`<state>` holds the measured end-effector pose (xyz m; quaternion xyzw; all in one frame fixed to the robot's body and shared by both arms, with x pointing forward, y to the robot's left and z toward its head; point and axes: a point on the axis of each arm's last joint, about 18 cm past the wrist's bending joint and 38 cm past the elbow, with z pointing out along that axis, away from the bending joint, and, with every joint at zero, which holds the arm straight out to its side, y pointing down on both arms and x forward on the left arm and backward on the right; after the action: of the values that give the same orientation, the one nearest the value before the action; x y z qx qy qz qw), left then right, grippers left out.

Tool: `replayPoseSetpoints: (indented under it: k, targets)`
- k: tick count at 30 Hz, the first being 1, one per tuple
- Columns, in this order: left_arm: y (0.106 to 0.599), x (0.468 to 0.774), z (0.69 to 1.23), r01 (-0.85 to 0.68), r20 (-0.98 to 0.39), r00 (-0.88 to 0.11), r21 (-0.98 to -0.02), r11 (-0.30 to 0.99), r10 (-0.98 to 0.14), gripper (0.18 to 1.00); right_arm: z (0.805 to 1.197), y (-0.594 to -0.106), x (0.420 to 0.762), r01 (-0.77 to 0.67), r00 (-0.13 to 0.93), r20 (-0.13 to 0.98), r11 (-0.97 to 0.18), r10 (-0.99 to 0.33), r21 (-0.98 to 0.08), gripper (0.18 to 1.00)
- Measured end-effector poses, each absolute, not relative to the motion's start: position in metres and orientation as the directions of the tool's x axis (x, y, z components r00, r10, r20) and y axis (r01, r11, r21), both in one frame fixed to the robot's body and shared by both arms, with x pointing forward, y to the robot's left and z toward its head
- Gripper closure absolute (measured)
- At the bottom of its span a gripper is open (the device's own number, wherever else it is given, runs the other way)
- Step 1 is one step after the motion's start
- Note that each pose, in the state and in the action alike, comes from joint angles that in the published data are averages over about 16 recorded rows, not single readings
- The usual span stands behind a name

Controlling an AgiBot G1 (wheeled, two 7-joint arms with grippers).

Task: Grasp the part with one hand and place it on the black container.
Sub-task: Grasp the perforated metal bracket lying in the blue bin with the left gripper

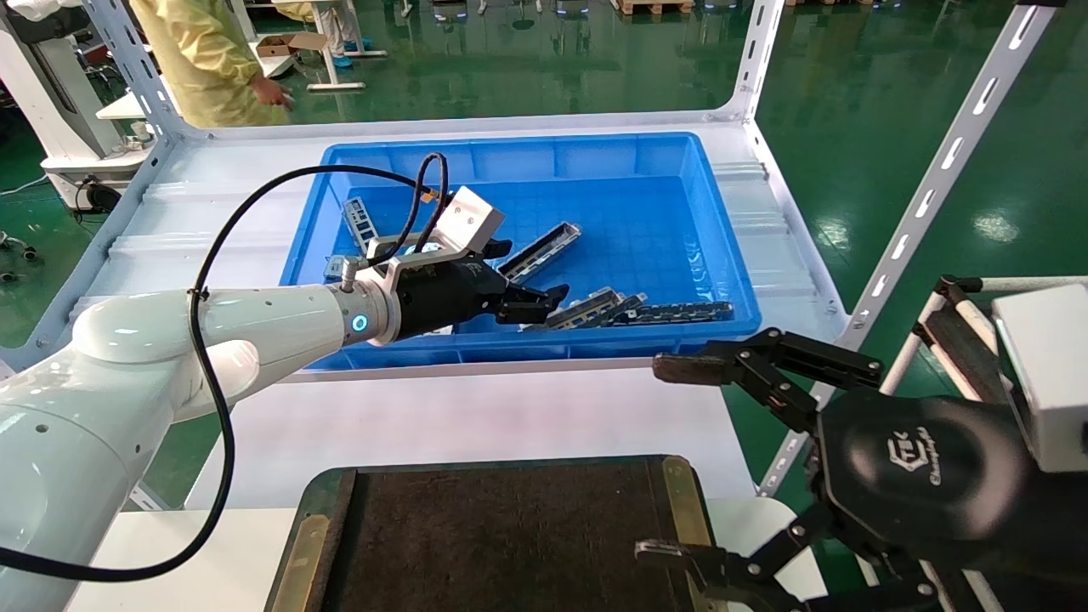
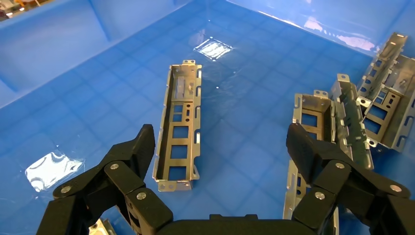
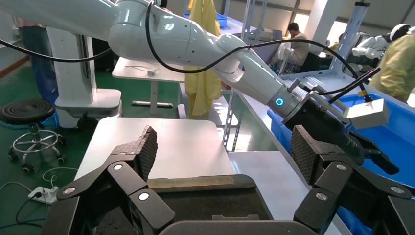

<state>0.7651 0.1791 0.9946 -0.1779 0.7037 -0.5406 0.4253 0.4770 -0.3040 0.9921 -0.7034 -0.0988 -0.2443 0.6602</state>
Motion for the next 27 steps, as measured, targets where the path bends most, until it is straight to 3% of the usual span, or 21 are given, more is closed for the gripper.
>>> replayPoseSetpoints:
  k: [11,17,27]
  targets:
    - [0.1760,0.7666,0.9918,0.193,-0.390,-0.571,-0.919,0.343,-0.723,0.286,0.9921,-0.3040,0.4770,0.461,0.861,0.474,-0.109,-0.184,-0.880,0.281]
    - [0.1751,0.7672,0.9901,0.186,-0.381,-0.570,-0.923,0.337,-0.728,0.382,0.9921,-0.3040,0.4770,0.461,0.861,0.474,-0.109,-0.184,-0.880,0.379]
    - [0.1738,0.7680,0.9873,0.180,-0.370,-0.569,-0.927,0.328,-0.735,0.599,0.9921,-0.3040,0.4770,0.461,0.861,0.474,-0.109,-0.184,-0.880,0.623]
